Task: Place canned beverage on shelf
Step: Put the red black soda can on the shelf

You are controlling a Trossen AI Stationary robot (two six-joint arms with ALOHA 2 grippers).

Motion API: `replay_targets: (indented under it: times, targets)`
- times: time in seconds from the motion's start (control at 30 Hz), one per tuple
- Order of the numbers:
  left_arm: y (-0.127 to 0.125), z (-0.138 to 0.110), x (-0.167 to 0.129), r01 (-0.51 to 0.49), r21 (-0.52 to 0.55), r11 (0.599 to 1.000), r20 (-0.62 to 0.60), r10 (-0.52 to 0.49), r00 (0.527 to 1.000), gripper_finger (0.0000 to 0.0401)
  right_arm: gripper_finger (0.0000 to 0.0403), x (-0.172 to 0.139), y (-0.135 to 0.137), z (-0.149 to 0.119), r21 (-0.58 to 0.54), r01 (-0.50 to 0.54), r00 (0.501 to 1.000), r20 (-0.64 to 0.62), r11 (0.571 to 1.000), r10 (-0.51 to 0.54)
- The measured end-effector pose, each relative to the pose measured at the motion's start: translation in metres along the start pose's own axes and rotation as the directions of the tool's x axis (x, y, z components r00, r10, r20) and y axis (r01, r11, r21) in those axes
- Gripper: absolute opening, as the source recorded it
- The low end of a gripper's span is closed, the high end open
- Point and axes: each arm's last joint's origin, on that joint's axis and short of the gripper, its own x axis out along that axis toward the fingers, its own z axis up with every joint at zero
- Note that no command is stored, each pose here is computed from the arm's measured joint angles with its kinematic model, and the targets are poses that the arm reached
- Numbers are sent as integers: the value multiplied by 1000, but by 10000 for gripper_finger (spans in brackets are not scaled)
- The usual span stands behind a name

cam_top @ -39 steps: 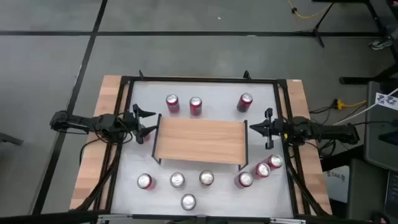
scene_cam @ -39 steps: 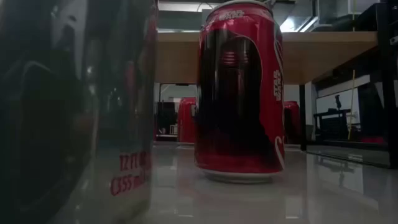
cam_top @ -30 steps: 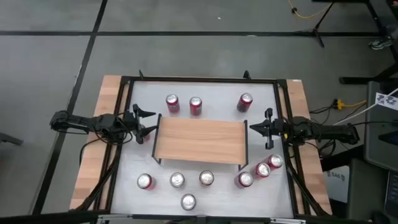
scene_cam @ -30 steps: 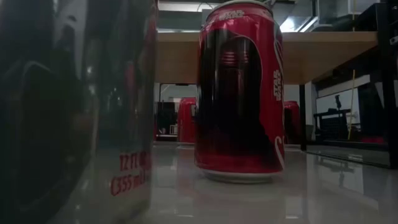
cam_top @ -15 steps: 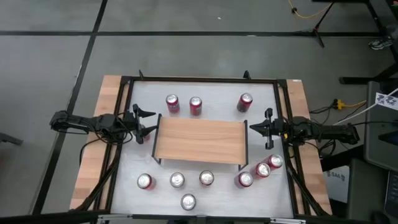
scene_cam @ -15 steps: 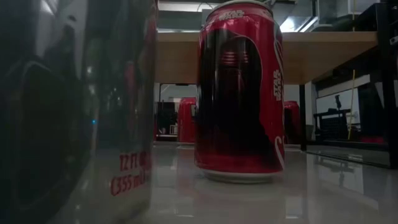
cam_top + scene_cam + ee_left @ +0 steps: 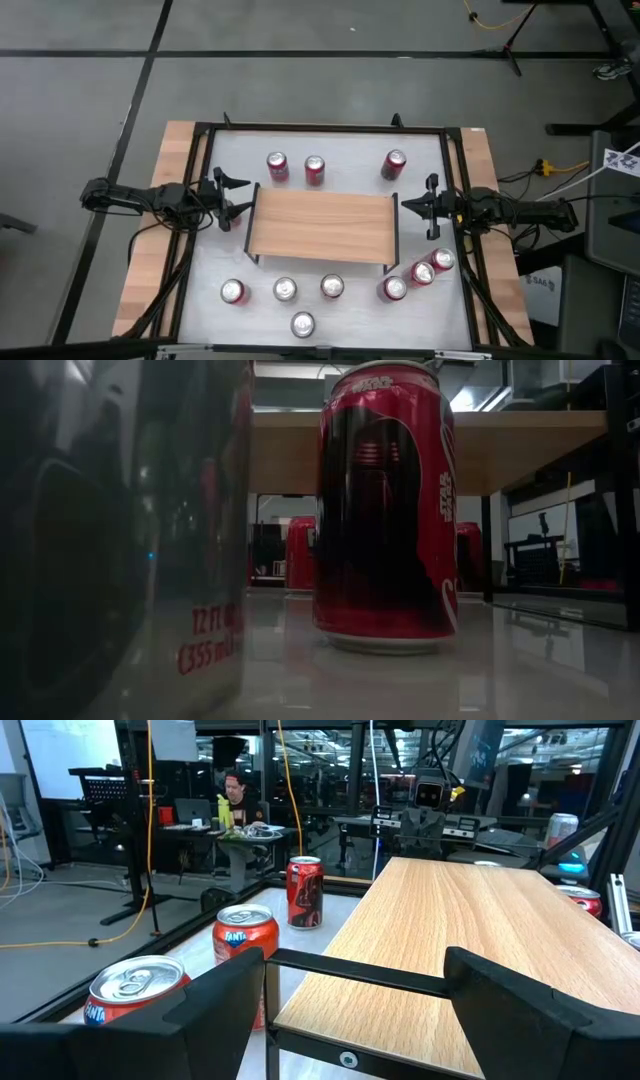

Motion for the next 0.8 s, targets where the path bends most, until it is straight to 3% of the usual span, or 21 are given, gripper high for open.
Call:
replay_targets:
  times: [0.3, 0.47, 0.63, 0.8]
  targets:
    - [0, 0, 0, 0, 8, 1000, 0, 0, 1000, 305, 1, 0, -1, 2, 39, 38, 999, 23, 999, -39]
    - [0, 0, 0, 1, -36, 999, 0, -1, 1000, 305, 1, 0, 1, 2, 160, -32, 999, 27, 987, 28]
    - [0, 0, 0, 1, -96, 995, 0, -1, 1000, 305, 1, 0, 4, 3, 192, -148, 989, 37, 970, 144]
    - [0, 0, 0, 1, -99, 995, 0, -1, 1000, 305, 15, 0, 4, 5, 272, -165, 986, 64, 948, 154]
